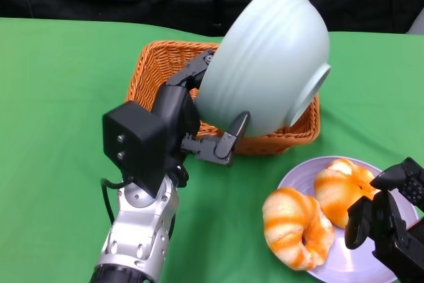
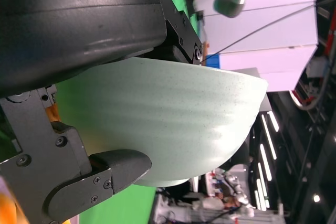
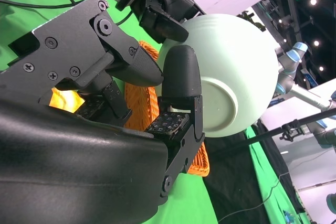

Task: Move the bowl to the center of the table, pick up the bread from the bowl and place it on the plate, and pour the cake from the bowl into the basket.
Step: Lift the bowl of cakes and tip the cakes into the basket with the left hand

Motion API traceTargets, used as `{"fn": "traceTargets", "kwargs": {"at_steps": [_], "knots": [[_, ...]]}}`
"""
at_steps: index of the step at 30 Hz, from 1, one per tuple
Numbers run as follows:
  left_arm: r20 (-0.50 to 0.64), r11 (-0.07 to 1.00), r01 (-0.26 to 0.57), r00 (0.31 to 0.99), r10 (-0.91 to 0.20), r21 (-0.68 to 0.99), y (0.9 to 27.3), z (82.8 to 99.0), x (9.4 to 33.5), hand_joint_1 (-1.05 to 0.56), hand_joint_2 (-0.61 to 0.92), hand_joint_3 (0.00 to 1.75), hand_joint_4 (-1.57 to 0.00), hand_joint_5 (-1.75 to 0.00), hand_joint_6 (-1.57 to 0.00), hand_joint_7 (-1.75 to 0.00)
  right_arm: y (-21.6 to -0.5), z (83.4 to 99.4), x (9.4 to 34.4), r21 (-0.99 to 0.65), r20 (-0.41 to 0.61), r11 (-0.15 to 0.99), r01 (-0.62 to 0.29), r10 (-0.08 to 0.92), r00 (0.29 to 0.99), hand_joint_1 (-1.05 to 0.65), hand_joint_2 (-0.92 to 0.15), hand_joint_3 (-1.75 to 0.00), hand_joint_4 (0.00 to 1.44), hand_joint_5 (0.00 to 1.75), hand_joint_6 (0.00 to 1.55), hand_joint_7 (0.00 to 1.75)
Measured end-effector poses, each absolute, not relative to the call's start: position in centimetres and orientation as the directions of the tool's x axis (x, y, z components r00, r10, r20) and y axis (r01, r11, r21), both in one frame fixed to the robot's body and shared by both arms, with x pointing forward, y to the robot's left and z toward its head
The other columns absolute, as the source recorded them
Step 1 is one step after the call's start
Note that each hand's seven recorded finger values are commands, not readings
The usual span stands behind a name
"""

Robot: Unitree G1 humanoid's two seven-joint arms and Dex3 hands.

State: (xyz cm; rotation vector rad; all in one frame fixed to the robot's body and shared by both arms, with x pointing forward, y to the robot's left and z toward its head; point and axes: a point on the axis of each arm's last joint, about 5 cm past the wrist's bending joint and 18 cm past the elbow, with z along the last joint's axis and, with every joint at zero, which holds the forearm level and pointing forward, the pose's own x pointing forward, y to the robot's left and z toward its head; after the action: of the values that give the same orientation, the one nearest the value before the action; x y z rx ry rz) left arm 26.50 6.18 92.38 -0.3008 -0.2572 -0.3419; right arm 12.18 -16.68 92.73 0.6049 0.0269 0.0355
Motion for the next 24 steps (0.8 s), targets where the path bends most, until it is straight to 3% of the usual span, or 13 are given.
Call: {"fn": "traceTargets", "kwargs": {"at_steps": [8, 24], "knots": [[0.25, 0.86, 0.375, 0.921, -0.3, -0.347, 6.3, 93.2, 26.2, -0.05, 0.32, 1.48, -0.96, -1.75, -0.85, -1.67, -16.8, 93.1, 12.1, 0.572, -0.004, 0.82, -0.04, 0.051, 0.999, -0.12, -0.56, -1.25, 0.9, 1.75, 0.76, 1.65], [0.189, 0.8, 0.356, 0.934, -0.302, -0.482, 6.3, 93.7, 26.2, -0.06, 0.34, 1.55, -0.97, -1.75, -0.85, -1.71, -16.9, 93.4, 12.0, 0.562, 0.002, 0.826, -0.046, 0.054, 0.999, -0.12, -0.52, -1.32, 0.9, 1.75, 0.76, 1.67]]}}
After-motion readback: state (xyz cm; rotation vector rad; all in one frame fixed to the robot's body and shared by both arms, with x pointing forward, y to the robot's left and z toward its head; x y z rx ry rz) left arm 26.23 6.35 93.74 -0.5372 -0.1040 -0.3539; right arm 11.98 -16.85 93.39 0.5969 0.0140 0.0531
